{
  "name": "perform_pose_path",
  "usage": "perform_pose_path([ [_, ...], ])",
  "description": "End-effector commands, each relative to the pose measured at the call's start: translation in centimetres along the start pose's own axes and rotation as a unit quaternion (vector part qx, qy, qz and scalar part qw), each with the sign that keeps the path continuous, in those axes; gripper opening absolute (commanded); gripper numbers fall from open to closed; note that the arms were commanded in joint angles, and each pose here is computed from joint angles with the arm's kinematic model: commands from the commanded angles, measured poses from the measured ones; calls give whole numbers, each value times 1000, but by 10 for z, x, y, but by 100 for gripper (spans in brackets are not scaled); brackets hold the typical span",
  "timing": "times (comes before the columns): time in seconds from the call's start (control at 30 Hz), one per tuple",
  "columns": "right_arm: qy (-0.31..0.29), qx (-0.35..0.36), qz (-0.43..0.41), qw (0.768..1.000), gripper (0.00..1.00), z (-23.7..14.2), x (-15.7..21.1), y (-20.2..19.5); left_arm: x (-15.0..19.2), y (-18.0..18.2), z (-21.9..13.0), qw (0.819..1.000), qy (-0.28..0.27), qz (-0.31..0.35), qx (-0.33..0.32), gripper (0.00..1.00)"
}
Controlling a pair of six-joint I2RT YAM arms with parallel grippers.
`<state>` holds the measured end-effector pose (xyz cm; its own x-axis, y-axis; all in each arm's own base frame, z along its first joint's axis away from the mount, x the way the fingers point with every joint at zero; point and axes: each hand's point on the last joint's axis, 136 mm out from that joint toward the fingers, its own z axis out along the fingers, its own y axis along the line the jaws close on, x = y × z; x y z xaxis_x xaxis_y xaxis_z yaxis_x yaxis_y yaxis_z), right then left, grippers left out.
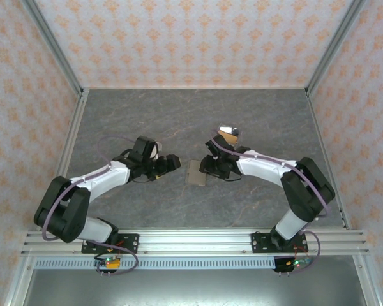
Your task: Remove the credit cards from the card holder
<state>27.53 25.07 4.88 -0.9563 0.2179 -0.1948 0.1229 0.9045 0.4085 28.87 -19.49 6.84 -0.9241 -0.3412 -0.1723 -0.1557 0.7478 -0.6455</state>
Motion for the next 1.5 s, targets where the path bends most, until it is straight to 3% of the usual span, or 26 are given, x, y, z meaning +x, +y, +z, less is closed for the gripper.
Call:
perform_pose_path([
  [0.0,2,15,14,1000,45,13,1,-5,4,-14,12,999,22,0,25,83],
  [0.37,26,31,16,999,43,30,6,-10,16,-33,47,996,64,-9,56,70],
  [0.73,39,28,24,999,38,40,11,-11,22,-39,59,995,81,-12,62,57],
  [1.07,63,-45,35,996,35,43,20,13,17,-63,60,989,82,-21,119,45],
  [1.3,32,-36,28,998,35,26,11,11,17,-55,50,994,72,-1,84,19],
  [1.4,-7,-7,25,1000,38,8,0,1,16,-42,35,997,65,26,28,14],
  [1.47,-42,13,22,999,41,-8,-9,-7,14,-25,16,996,58,53,-48,14],
])
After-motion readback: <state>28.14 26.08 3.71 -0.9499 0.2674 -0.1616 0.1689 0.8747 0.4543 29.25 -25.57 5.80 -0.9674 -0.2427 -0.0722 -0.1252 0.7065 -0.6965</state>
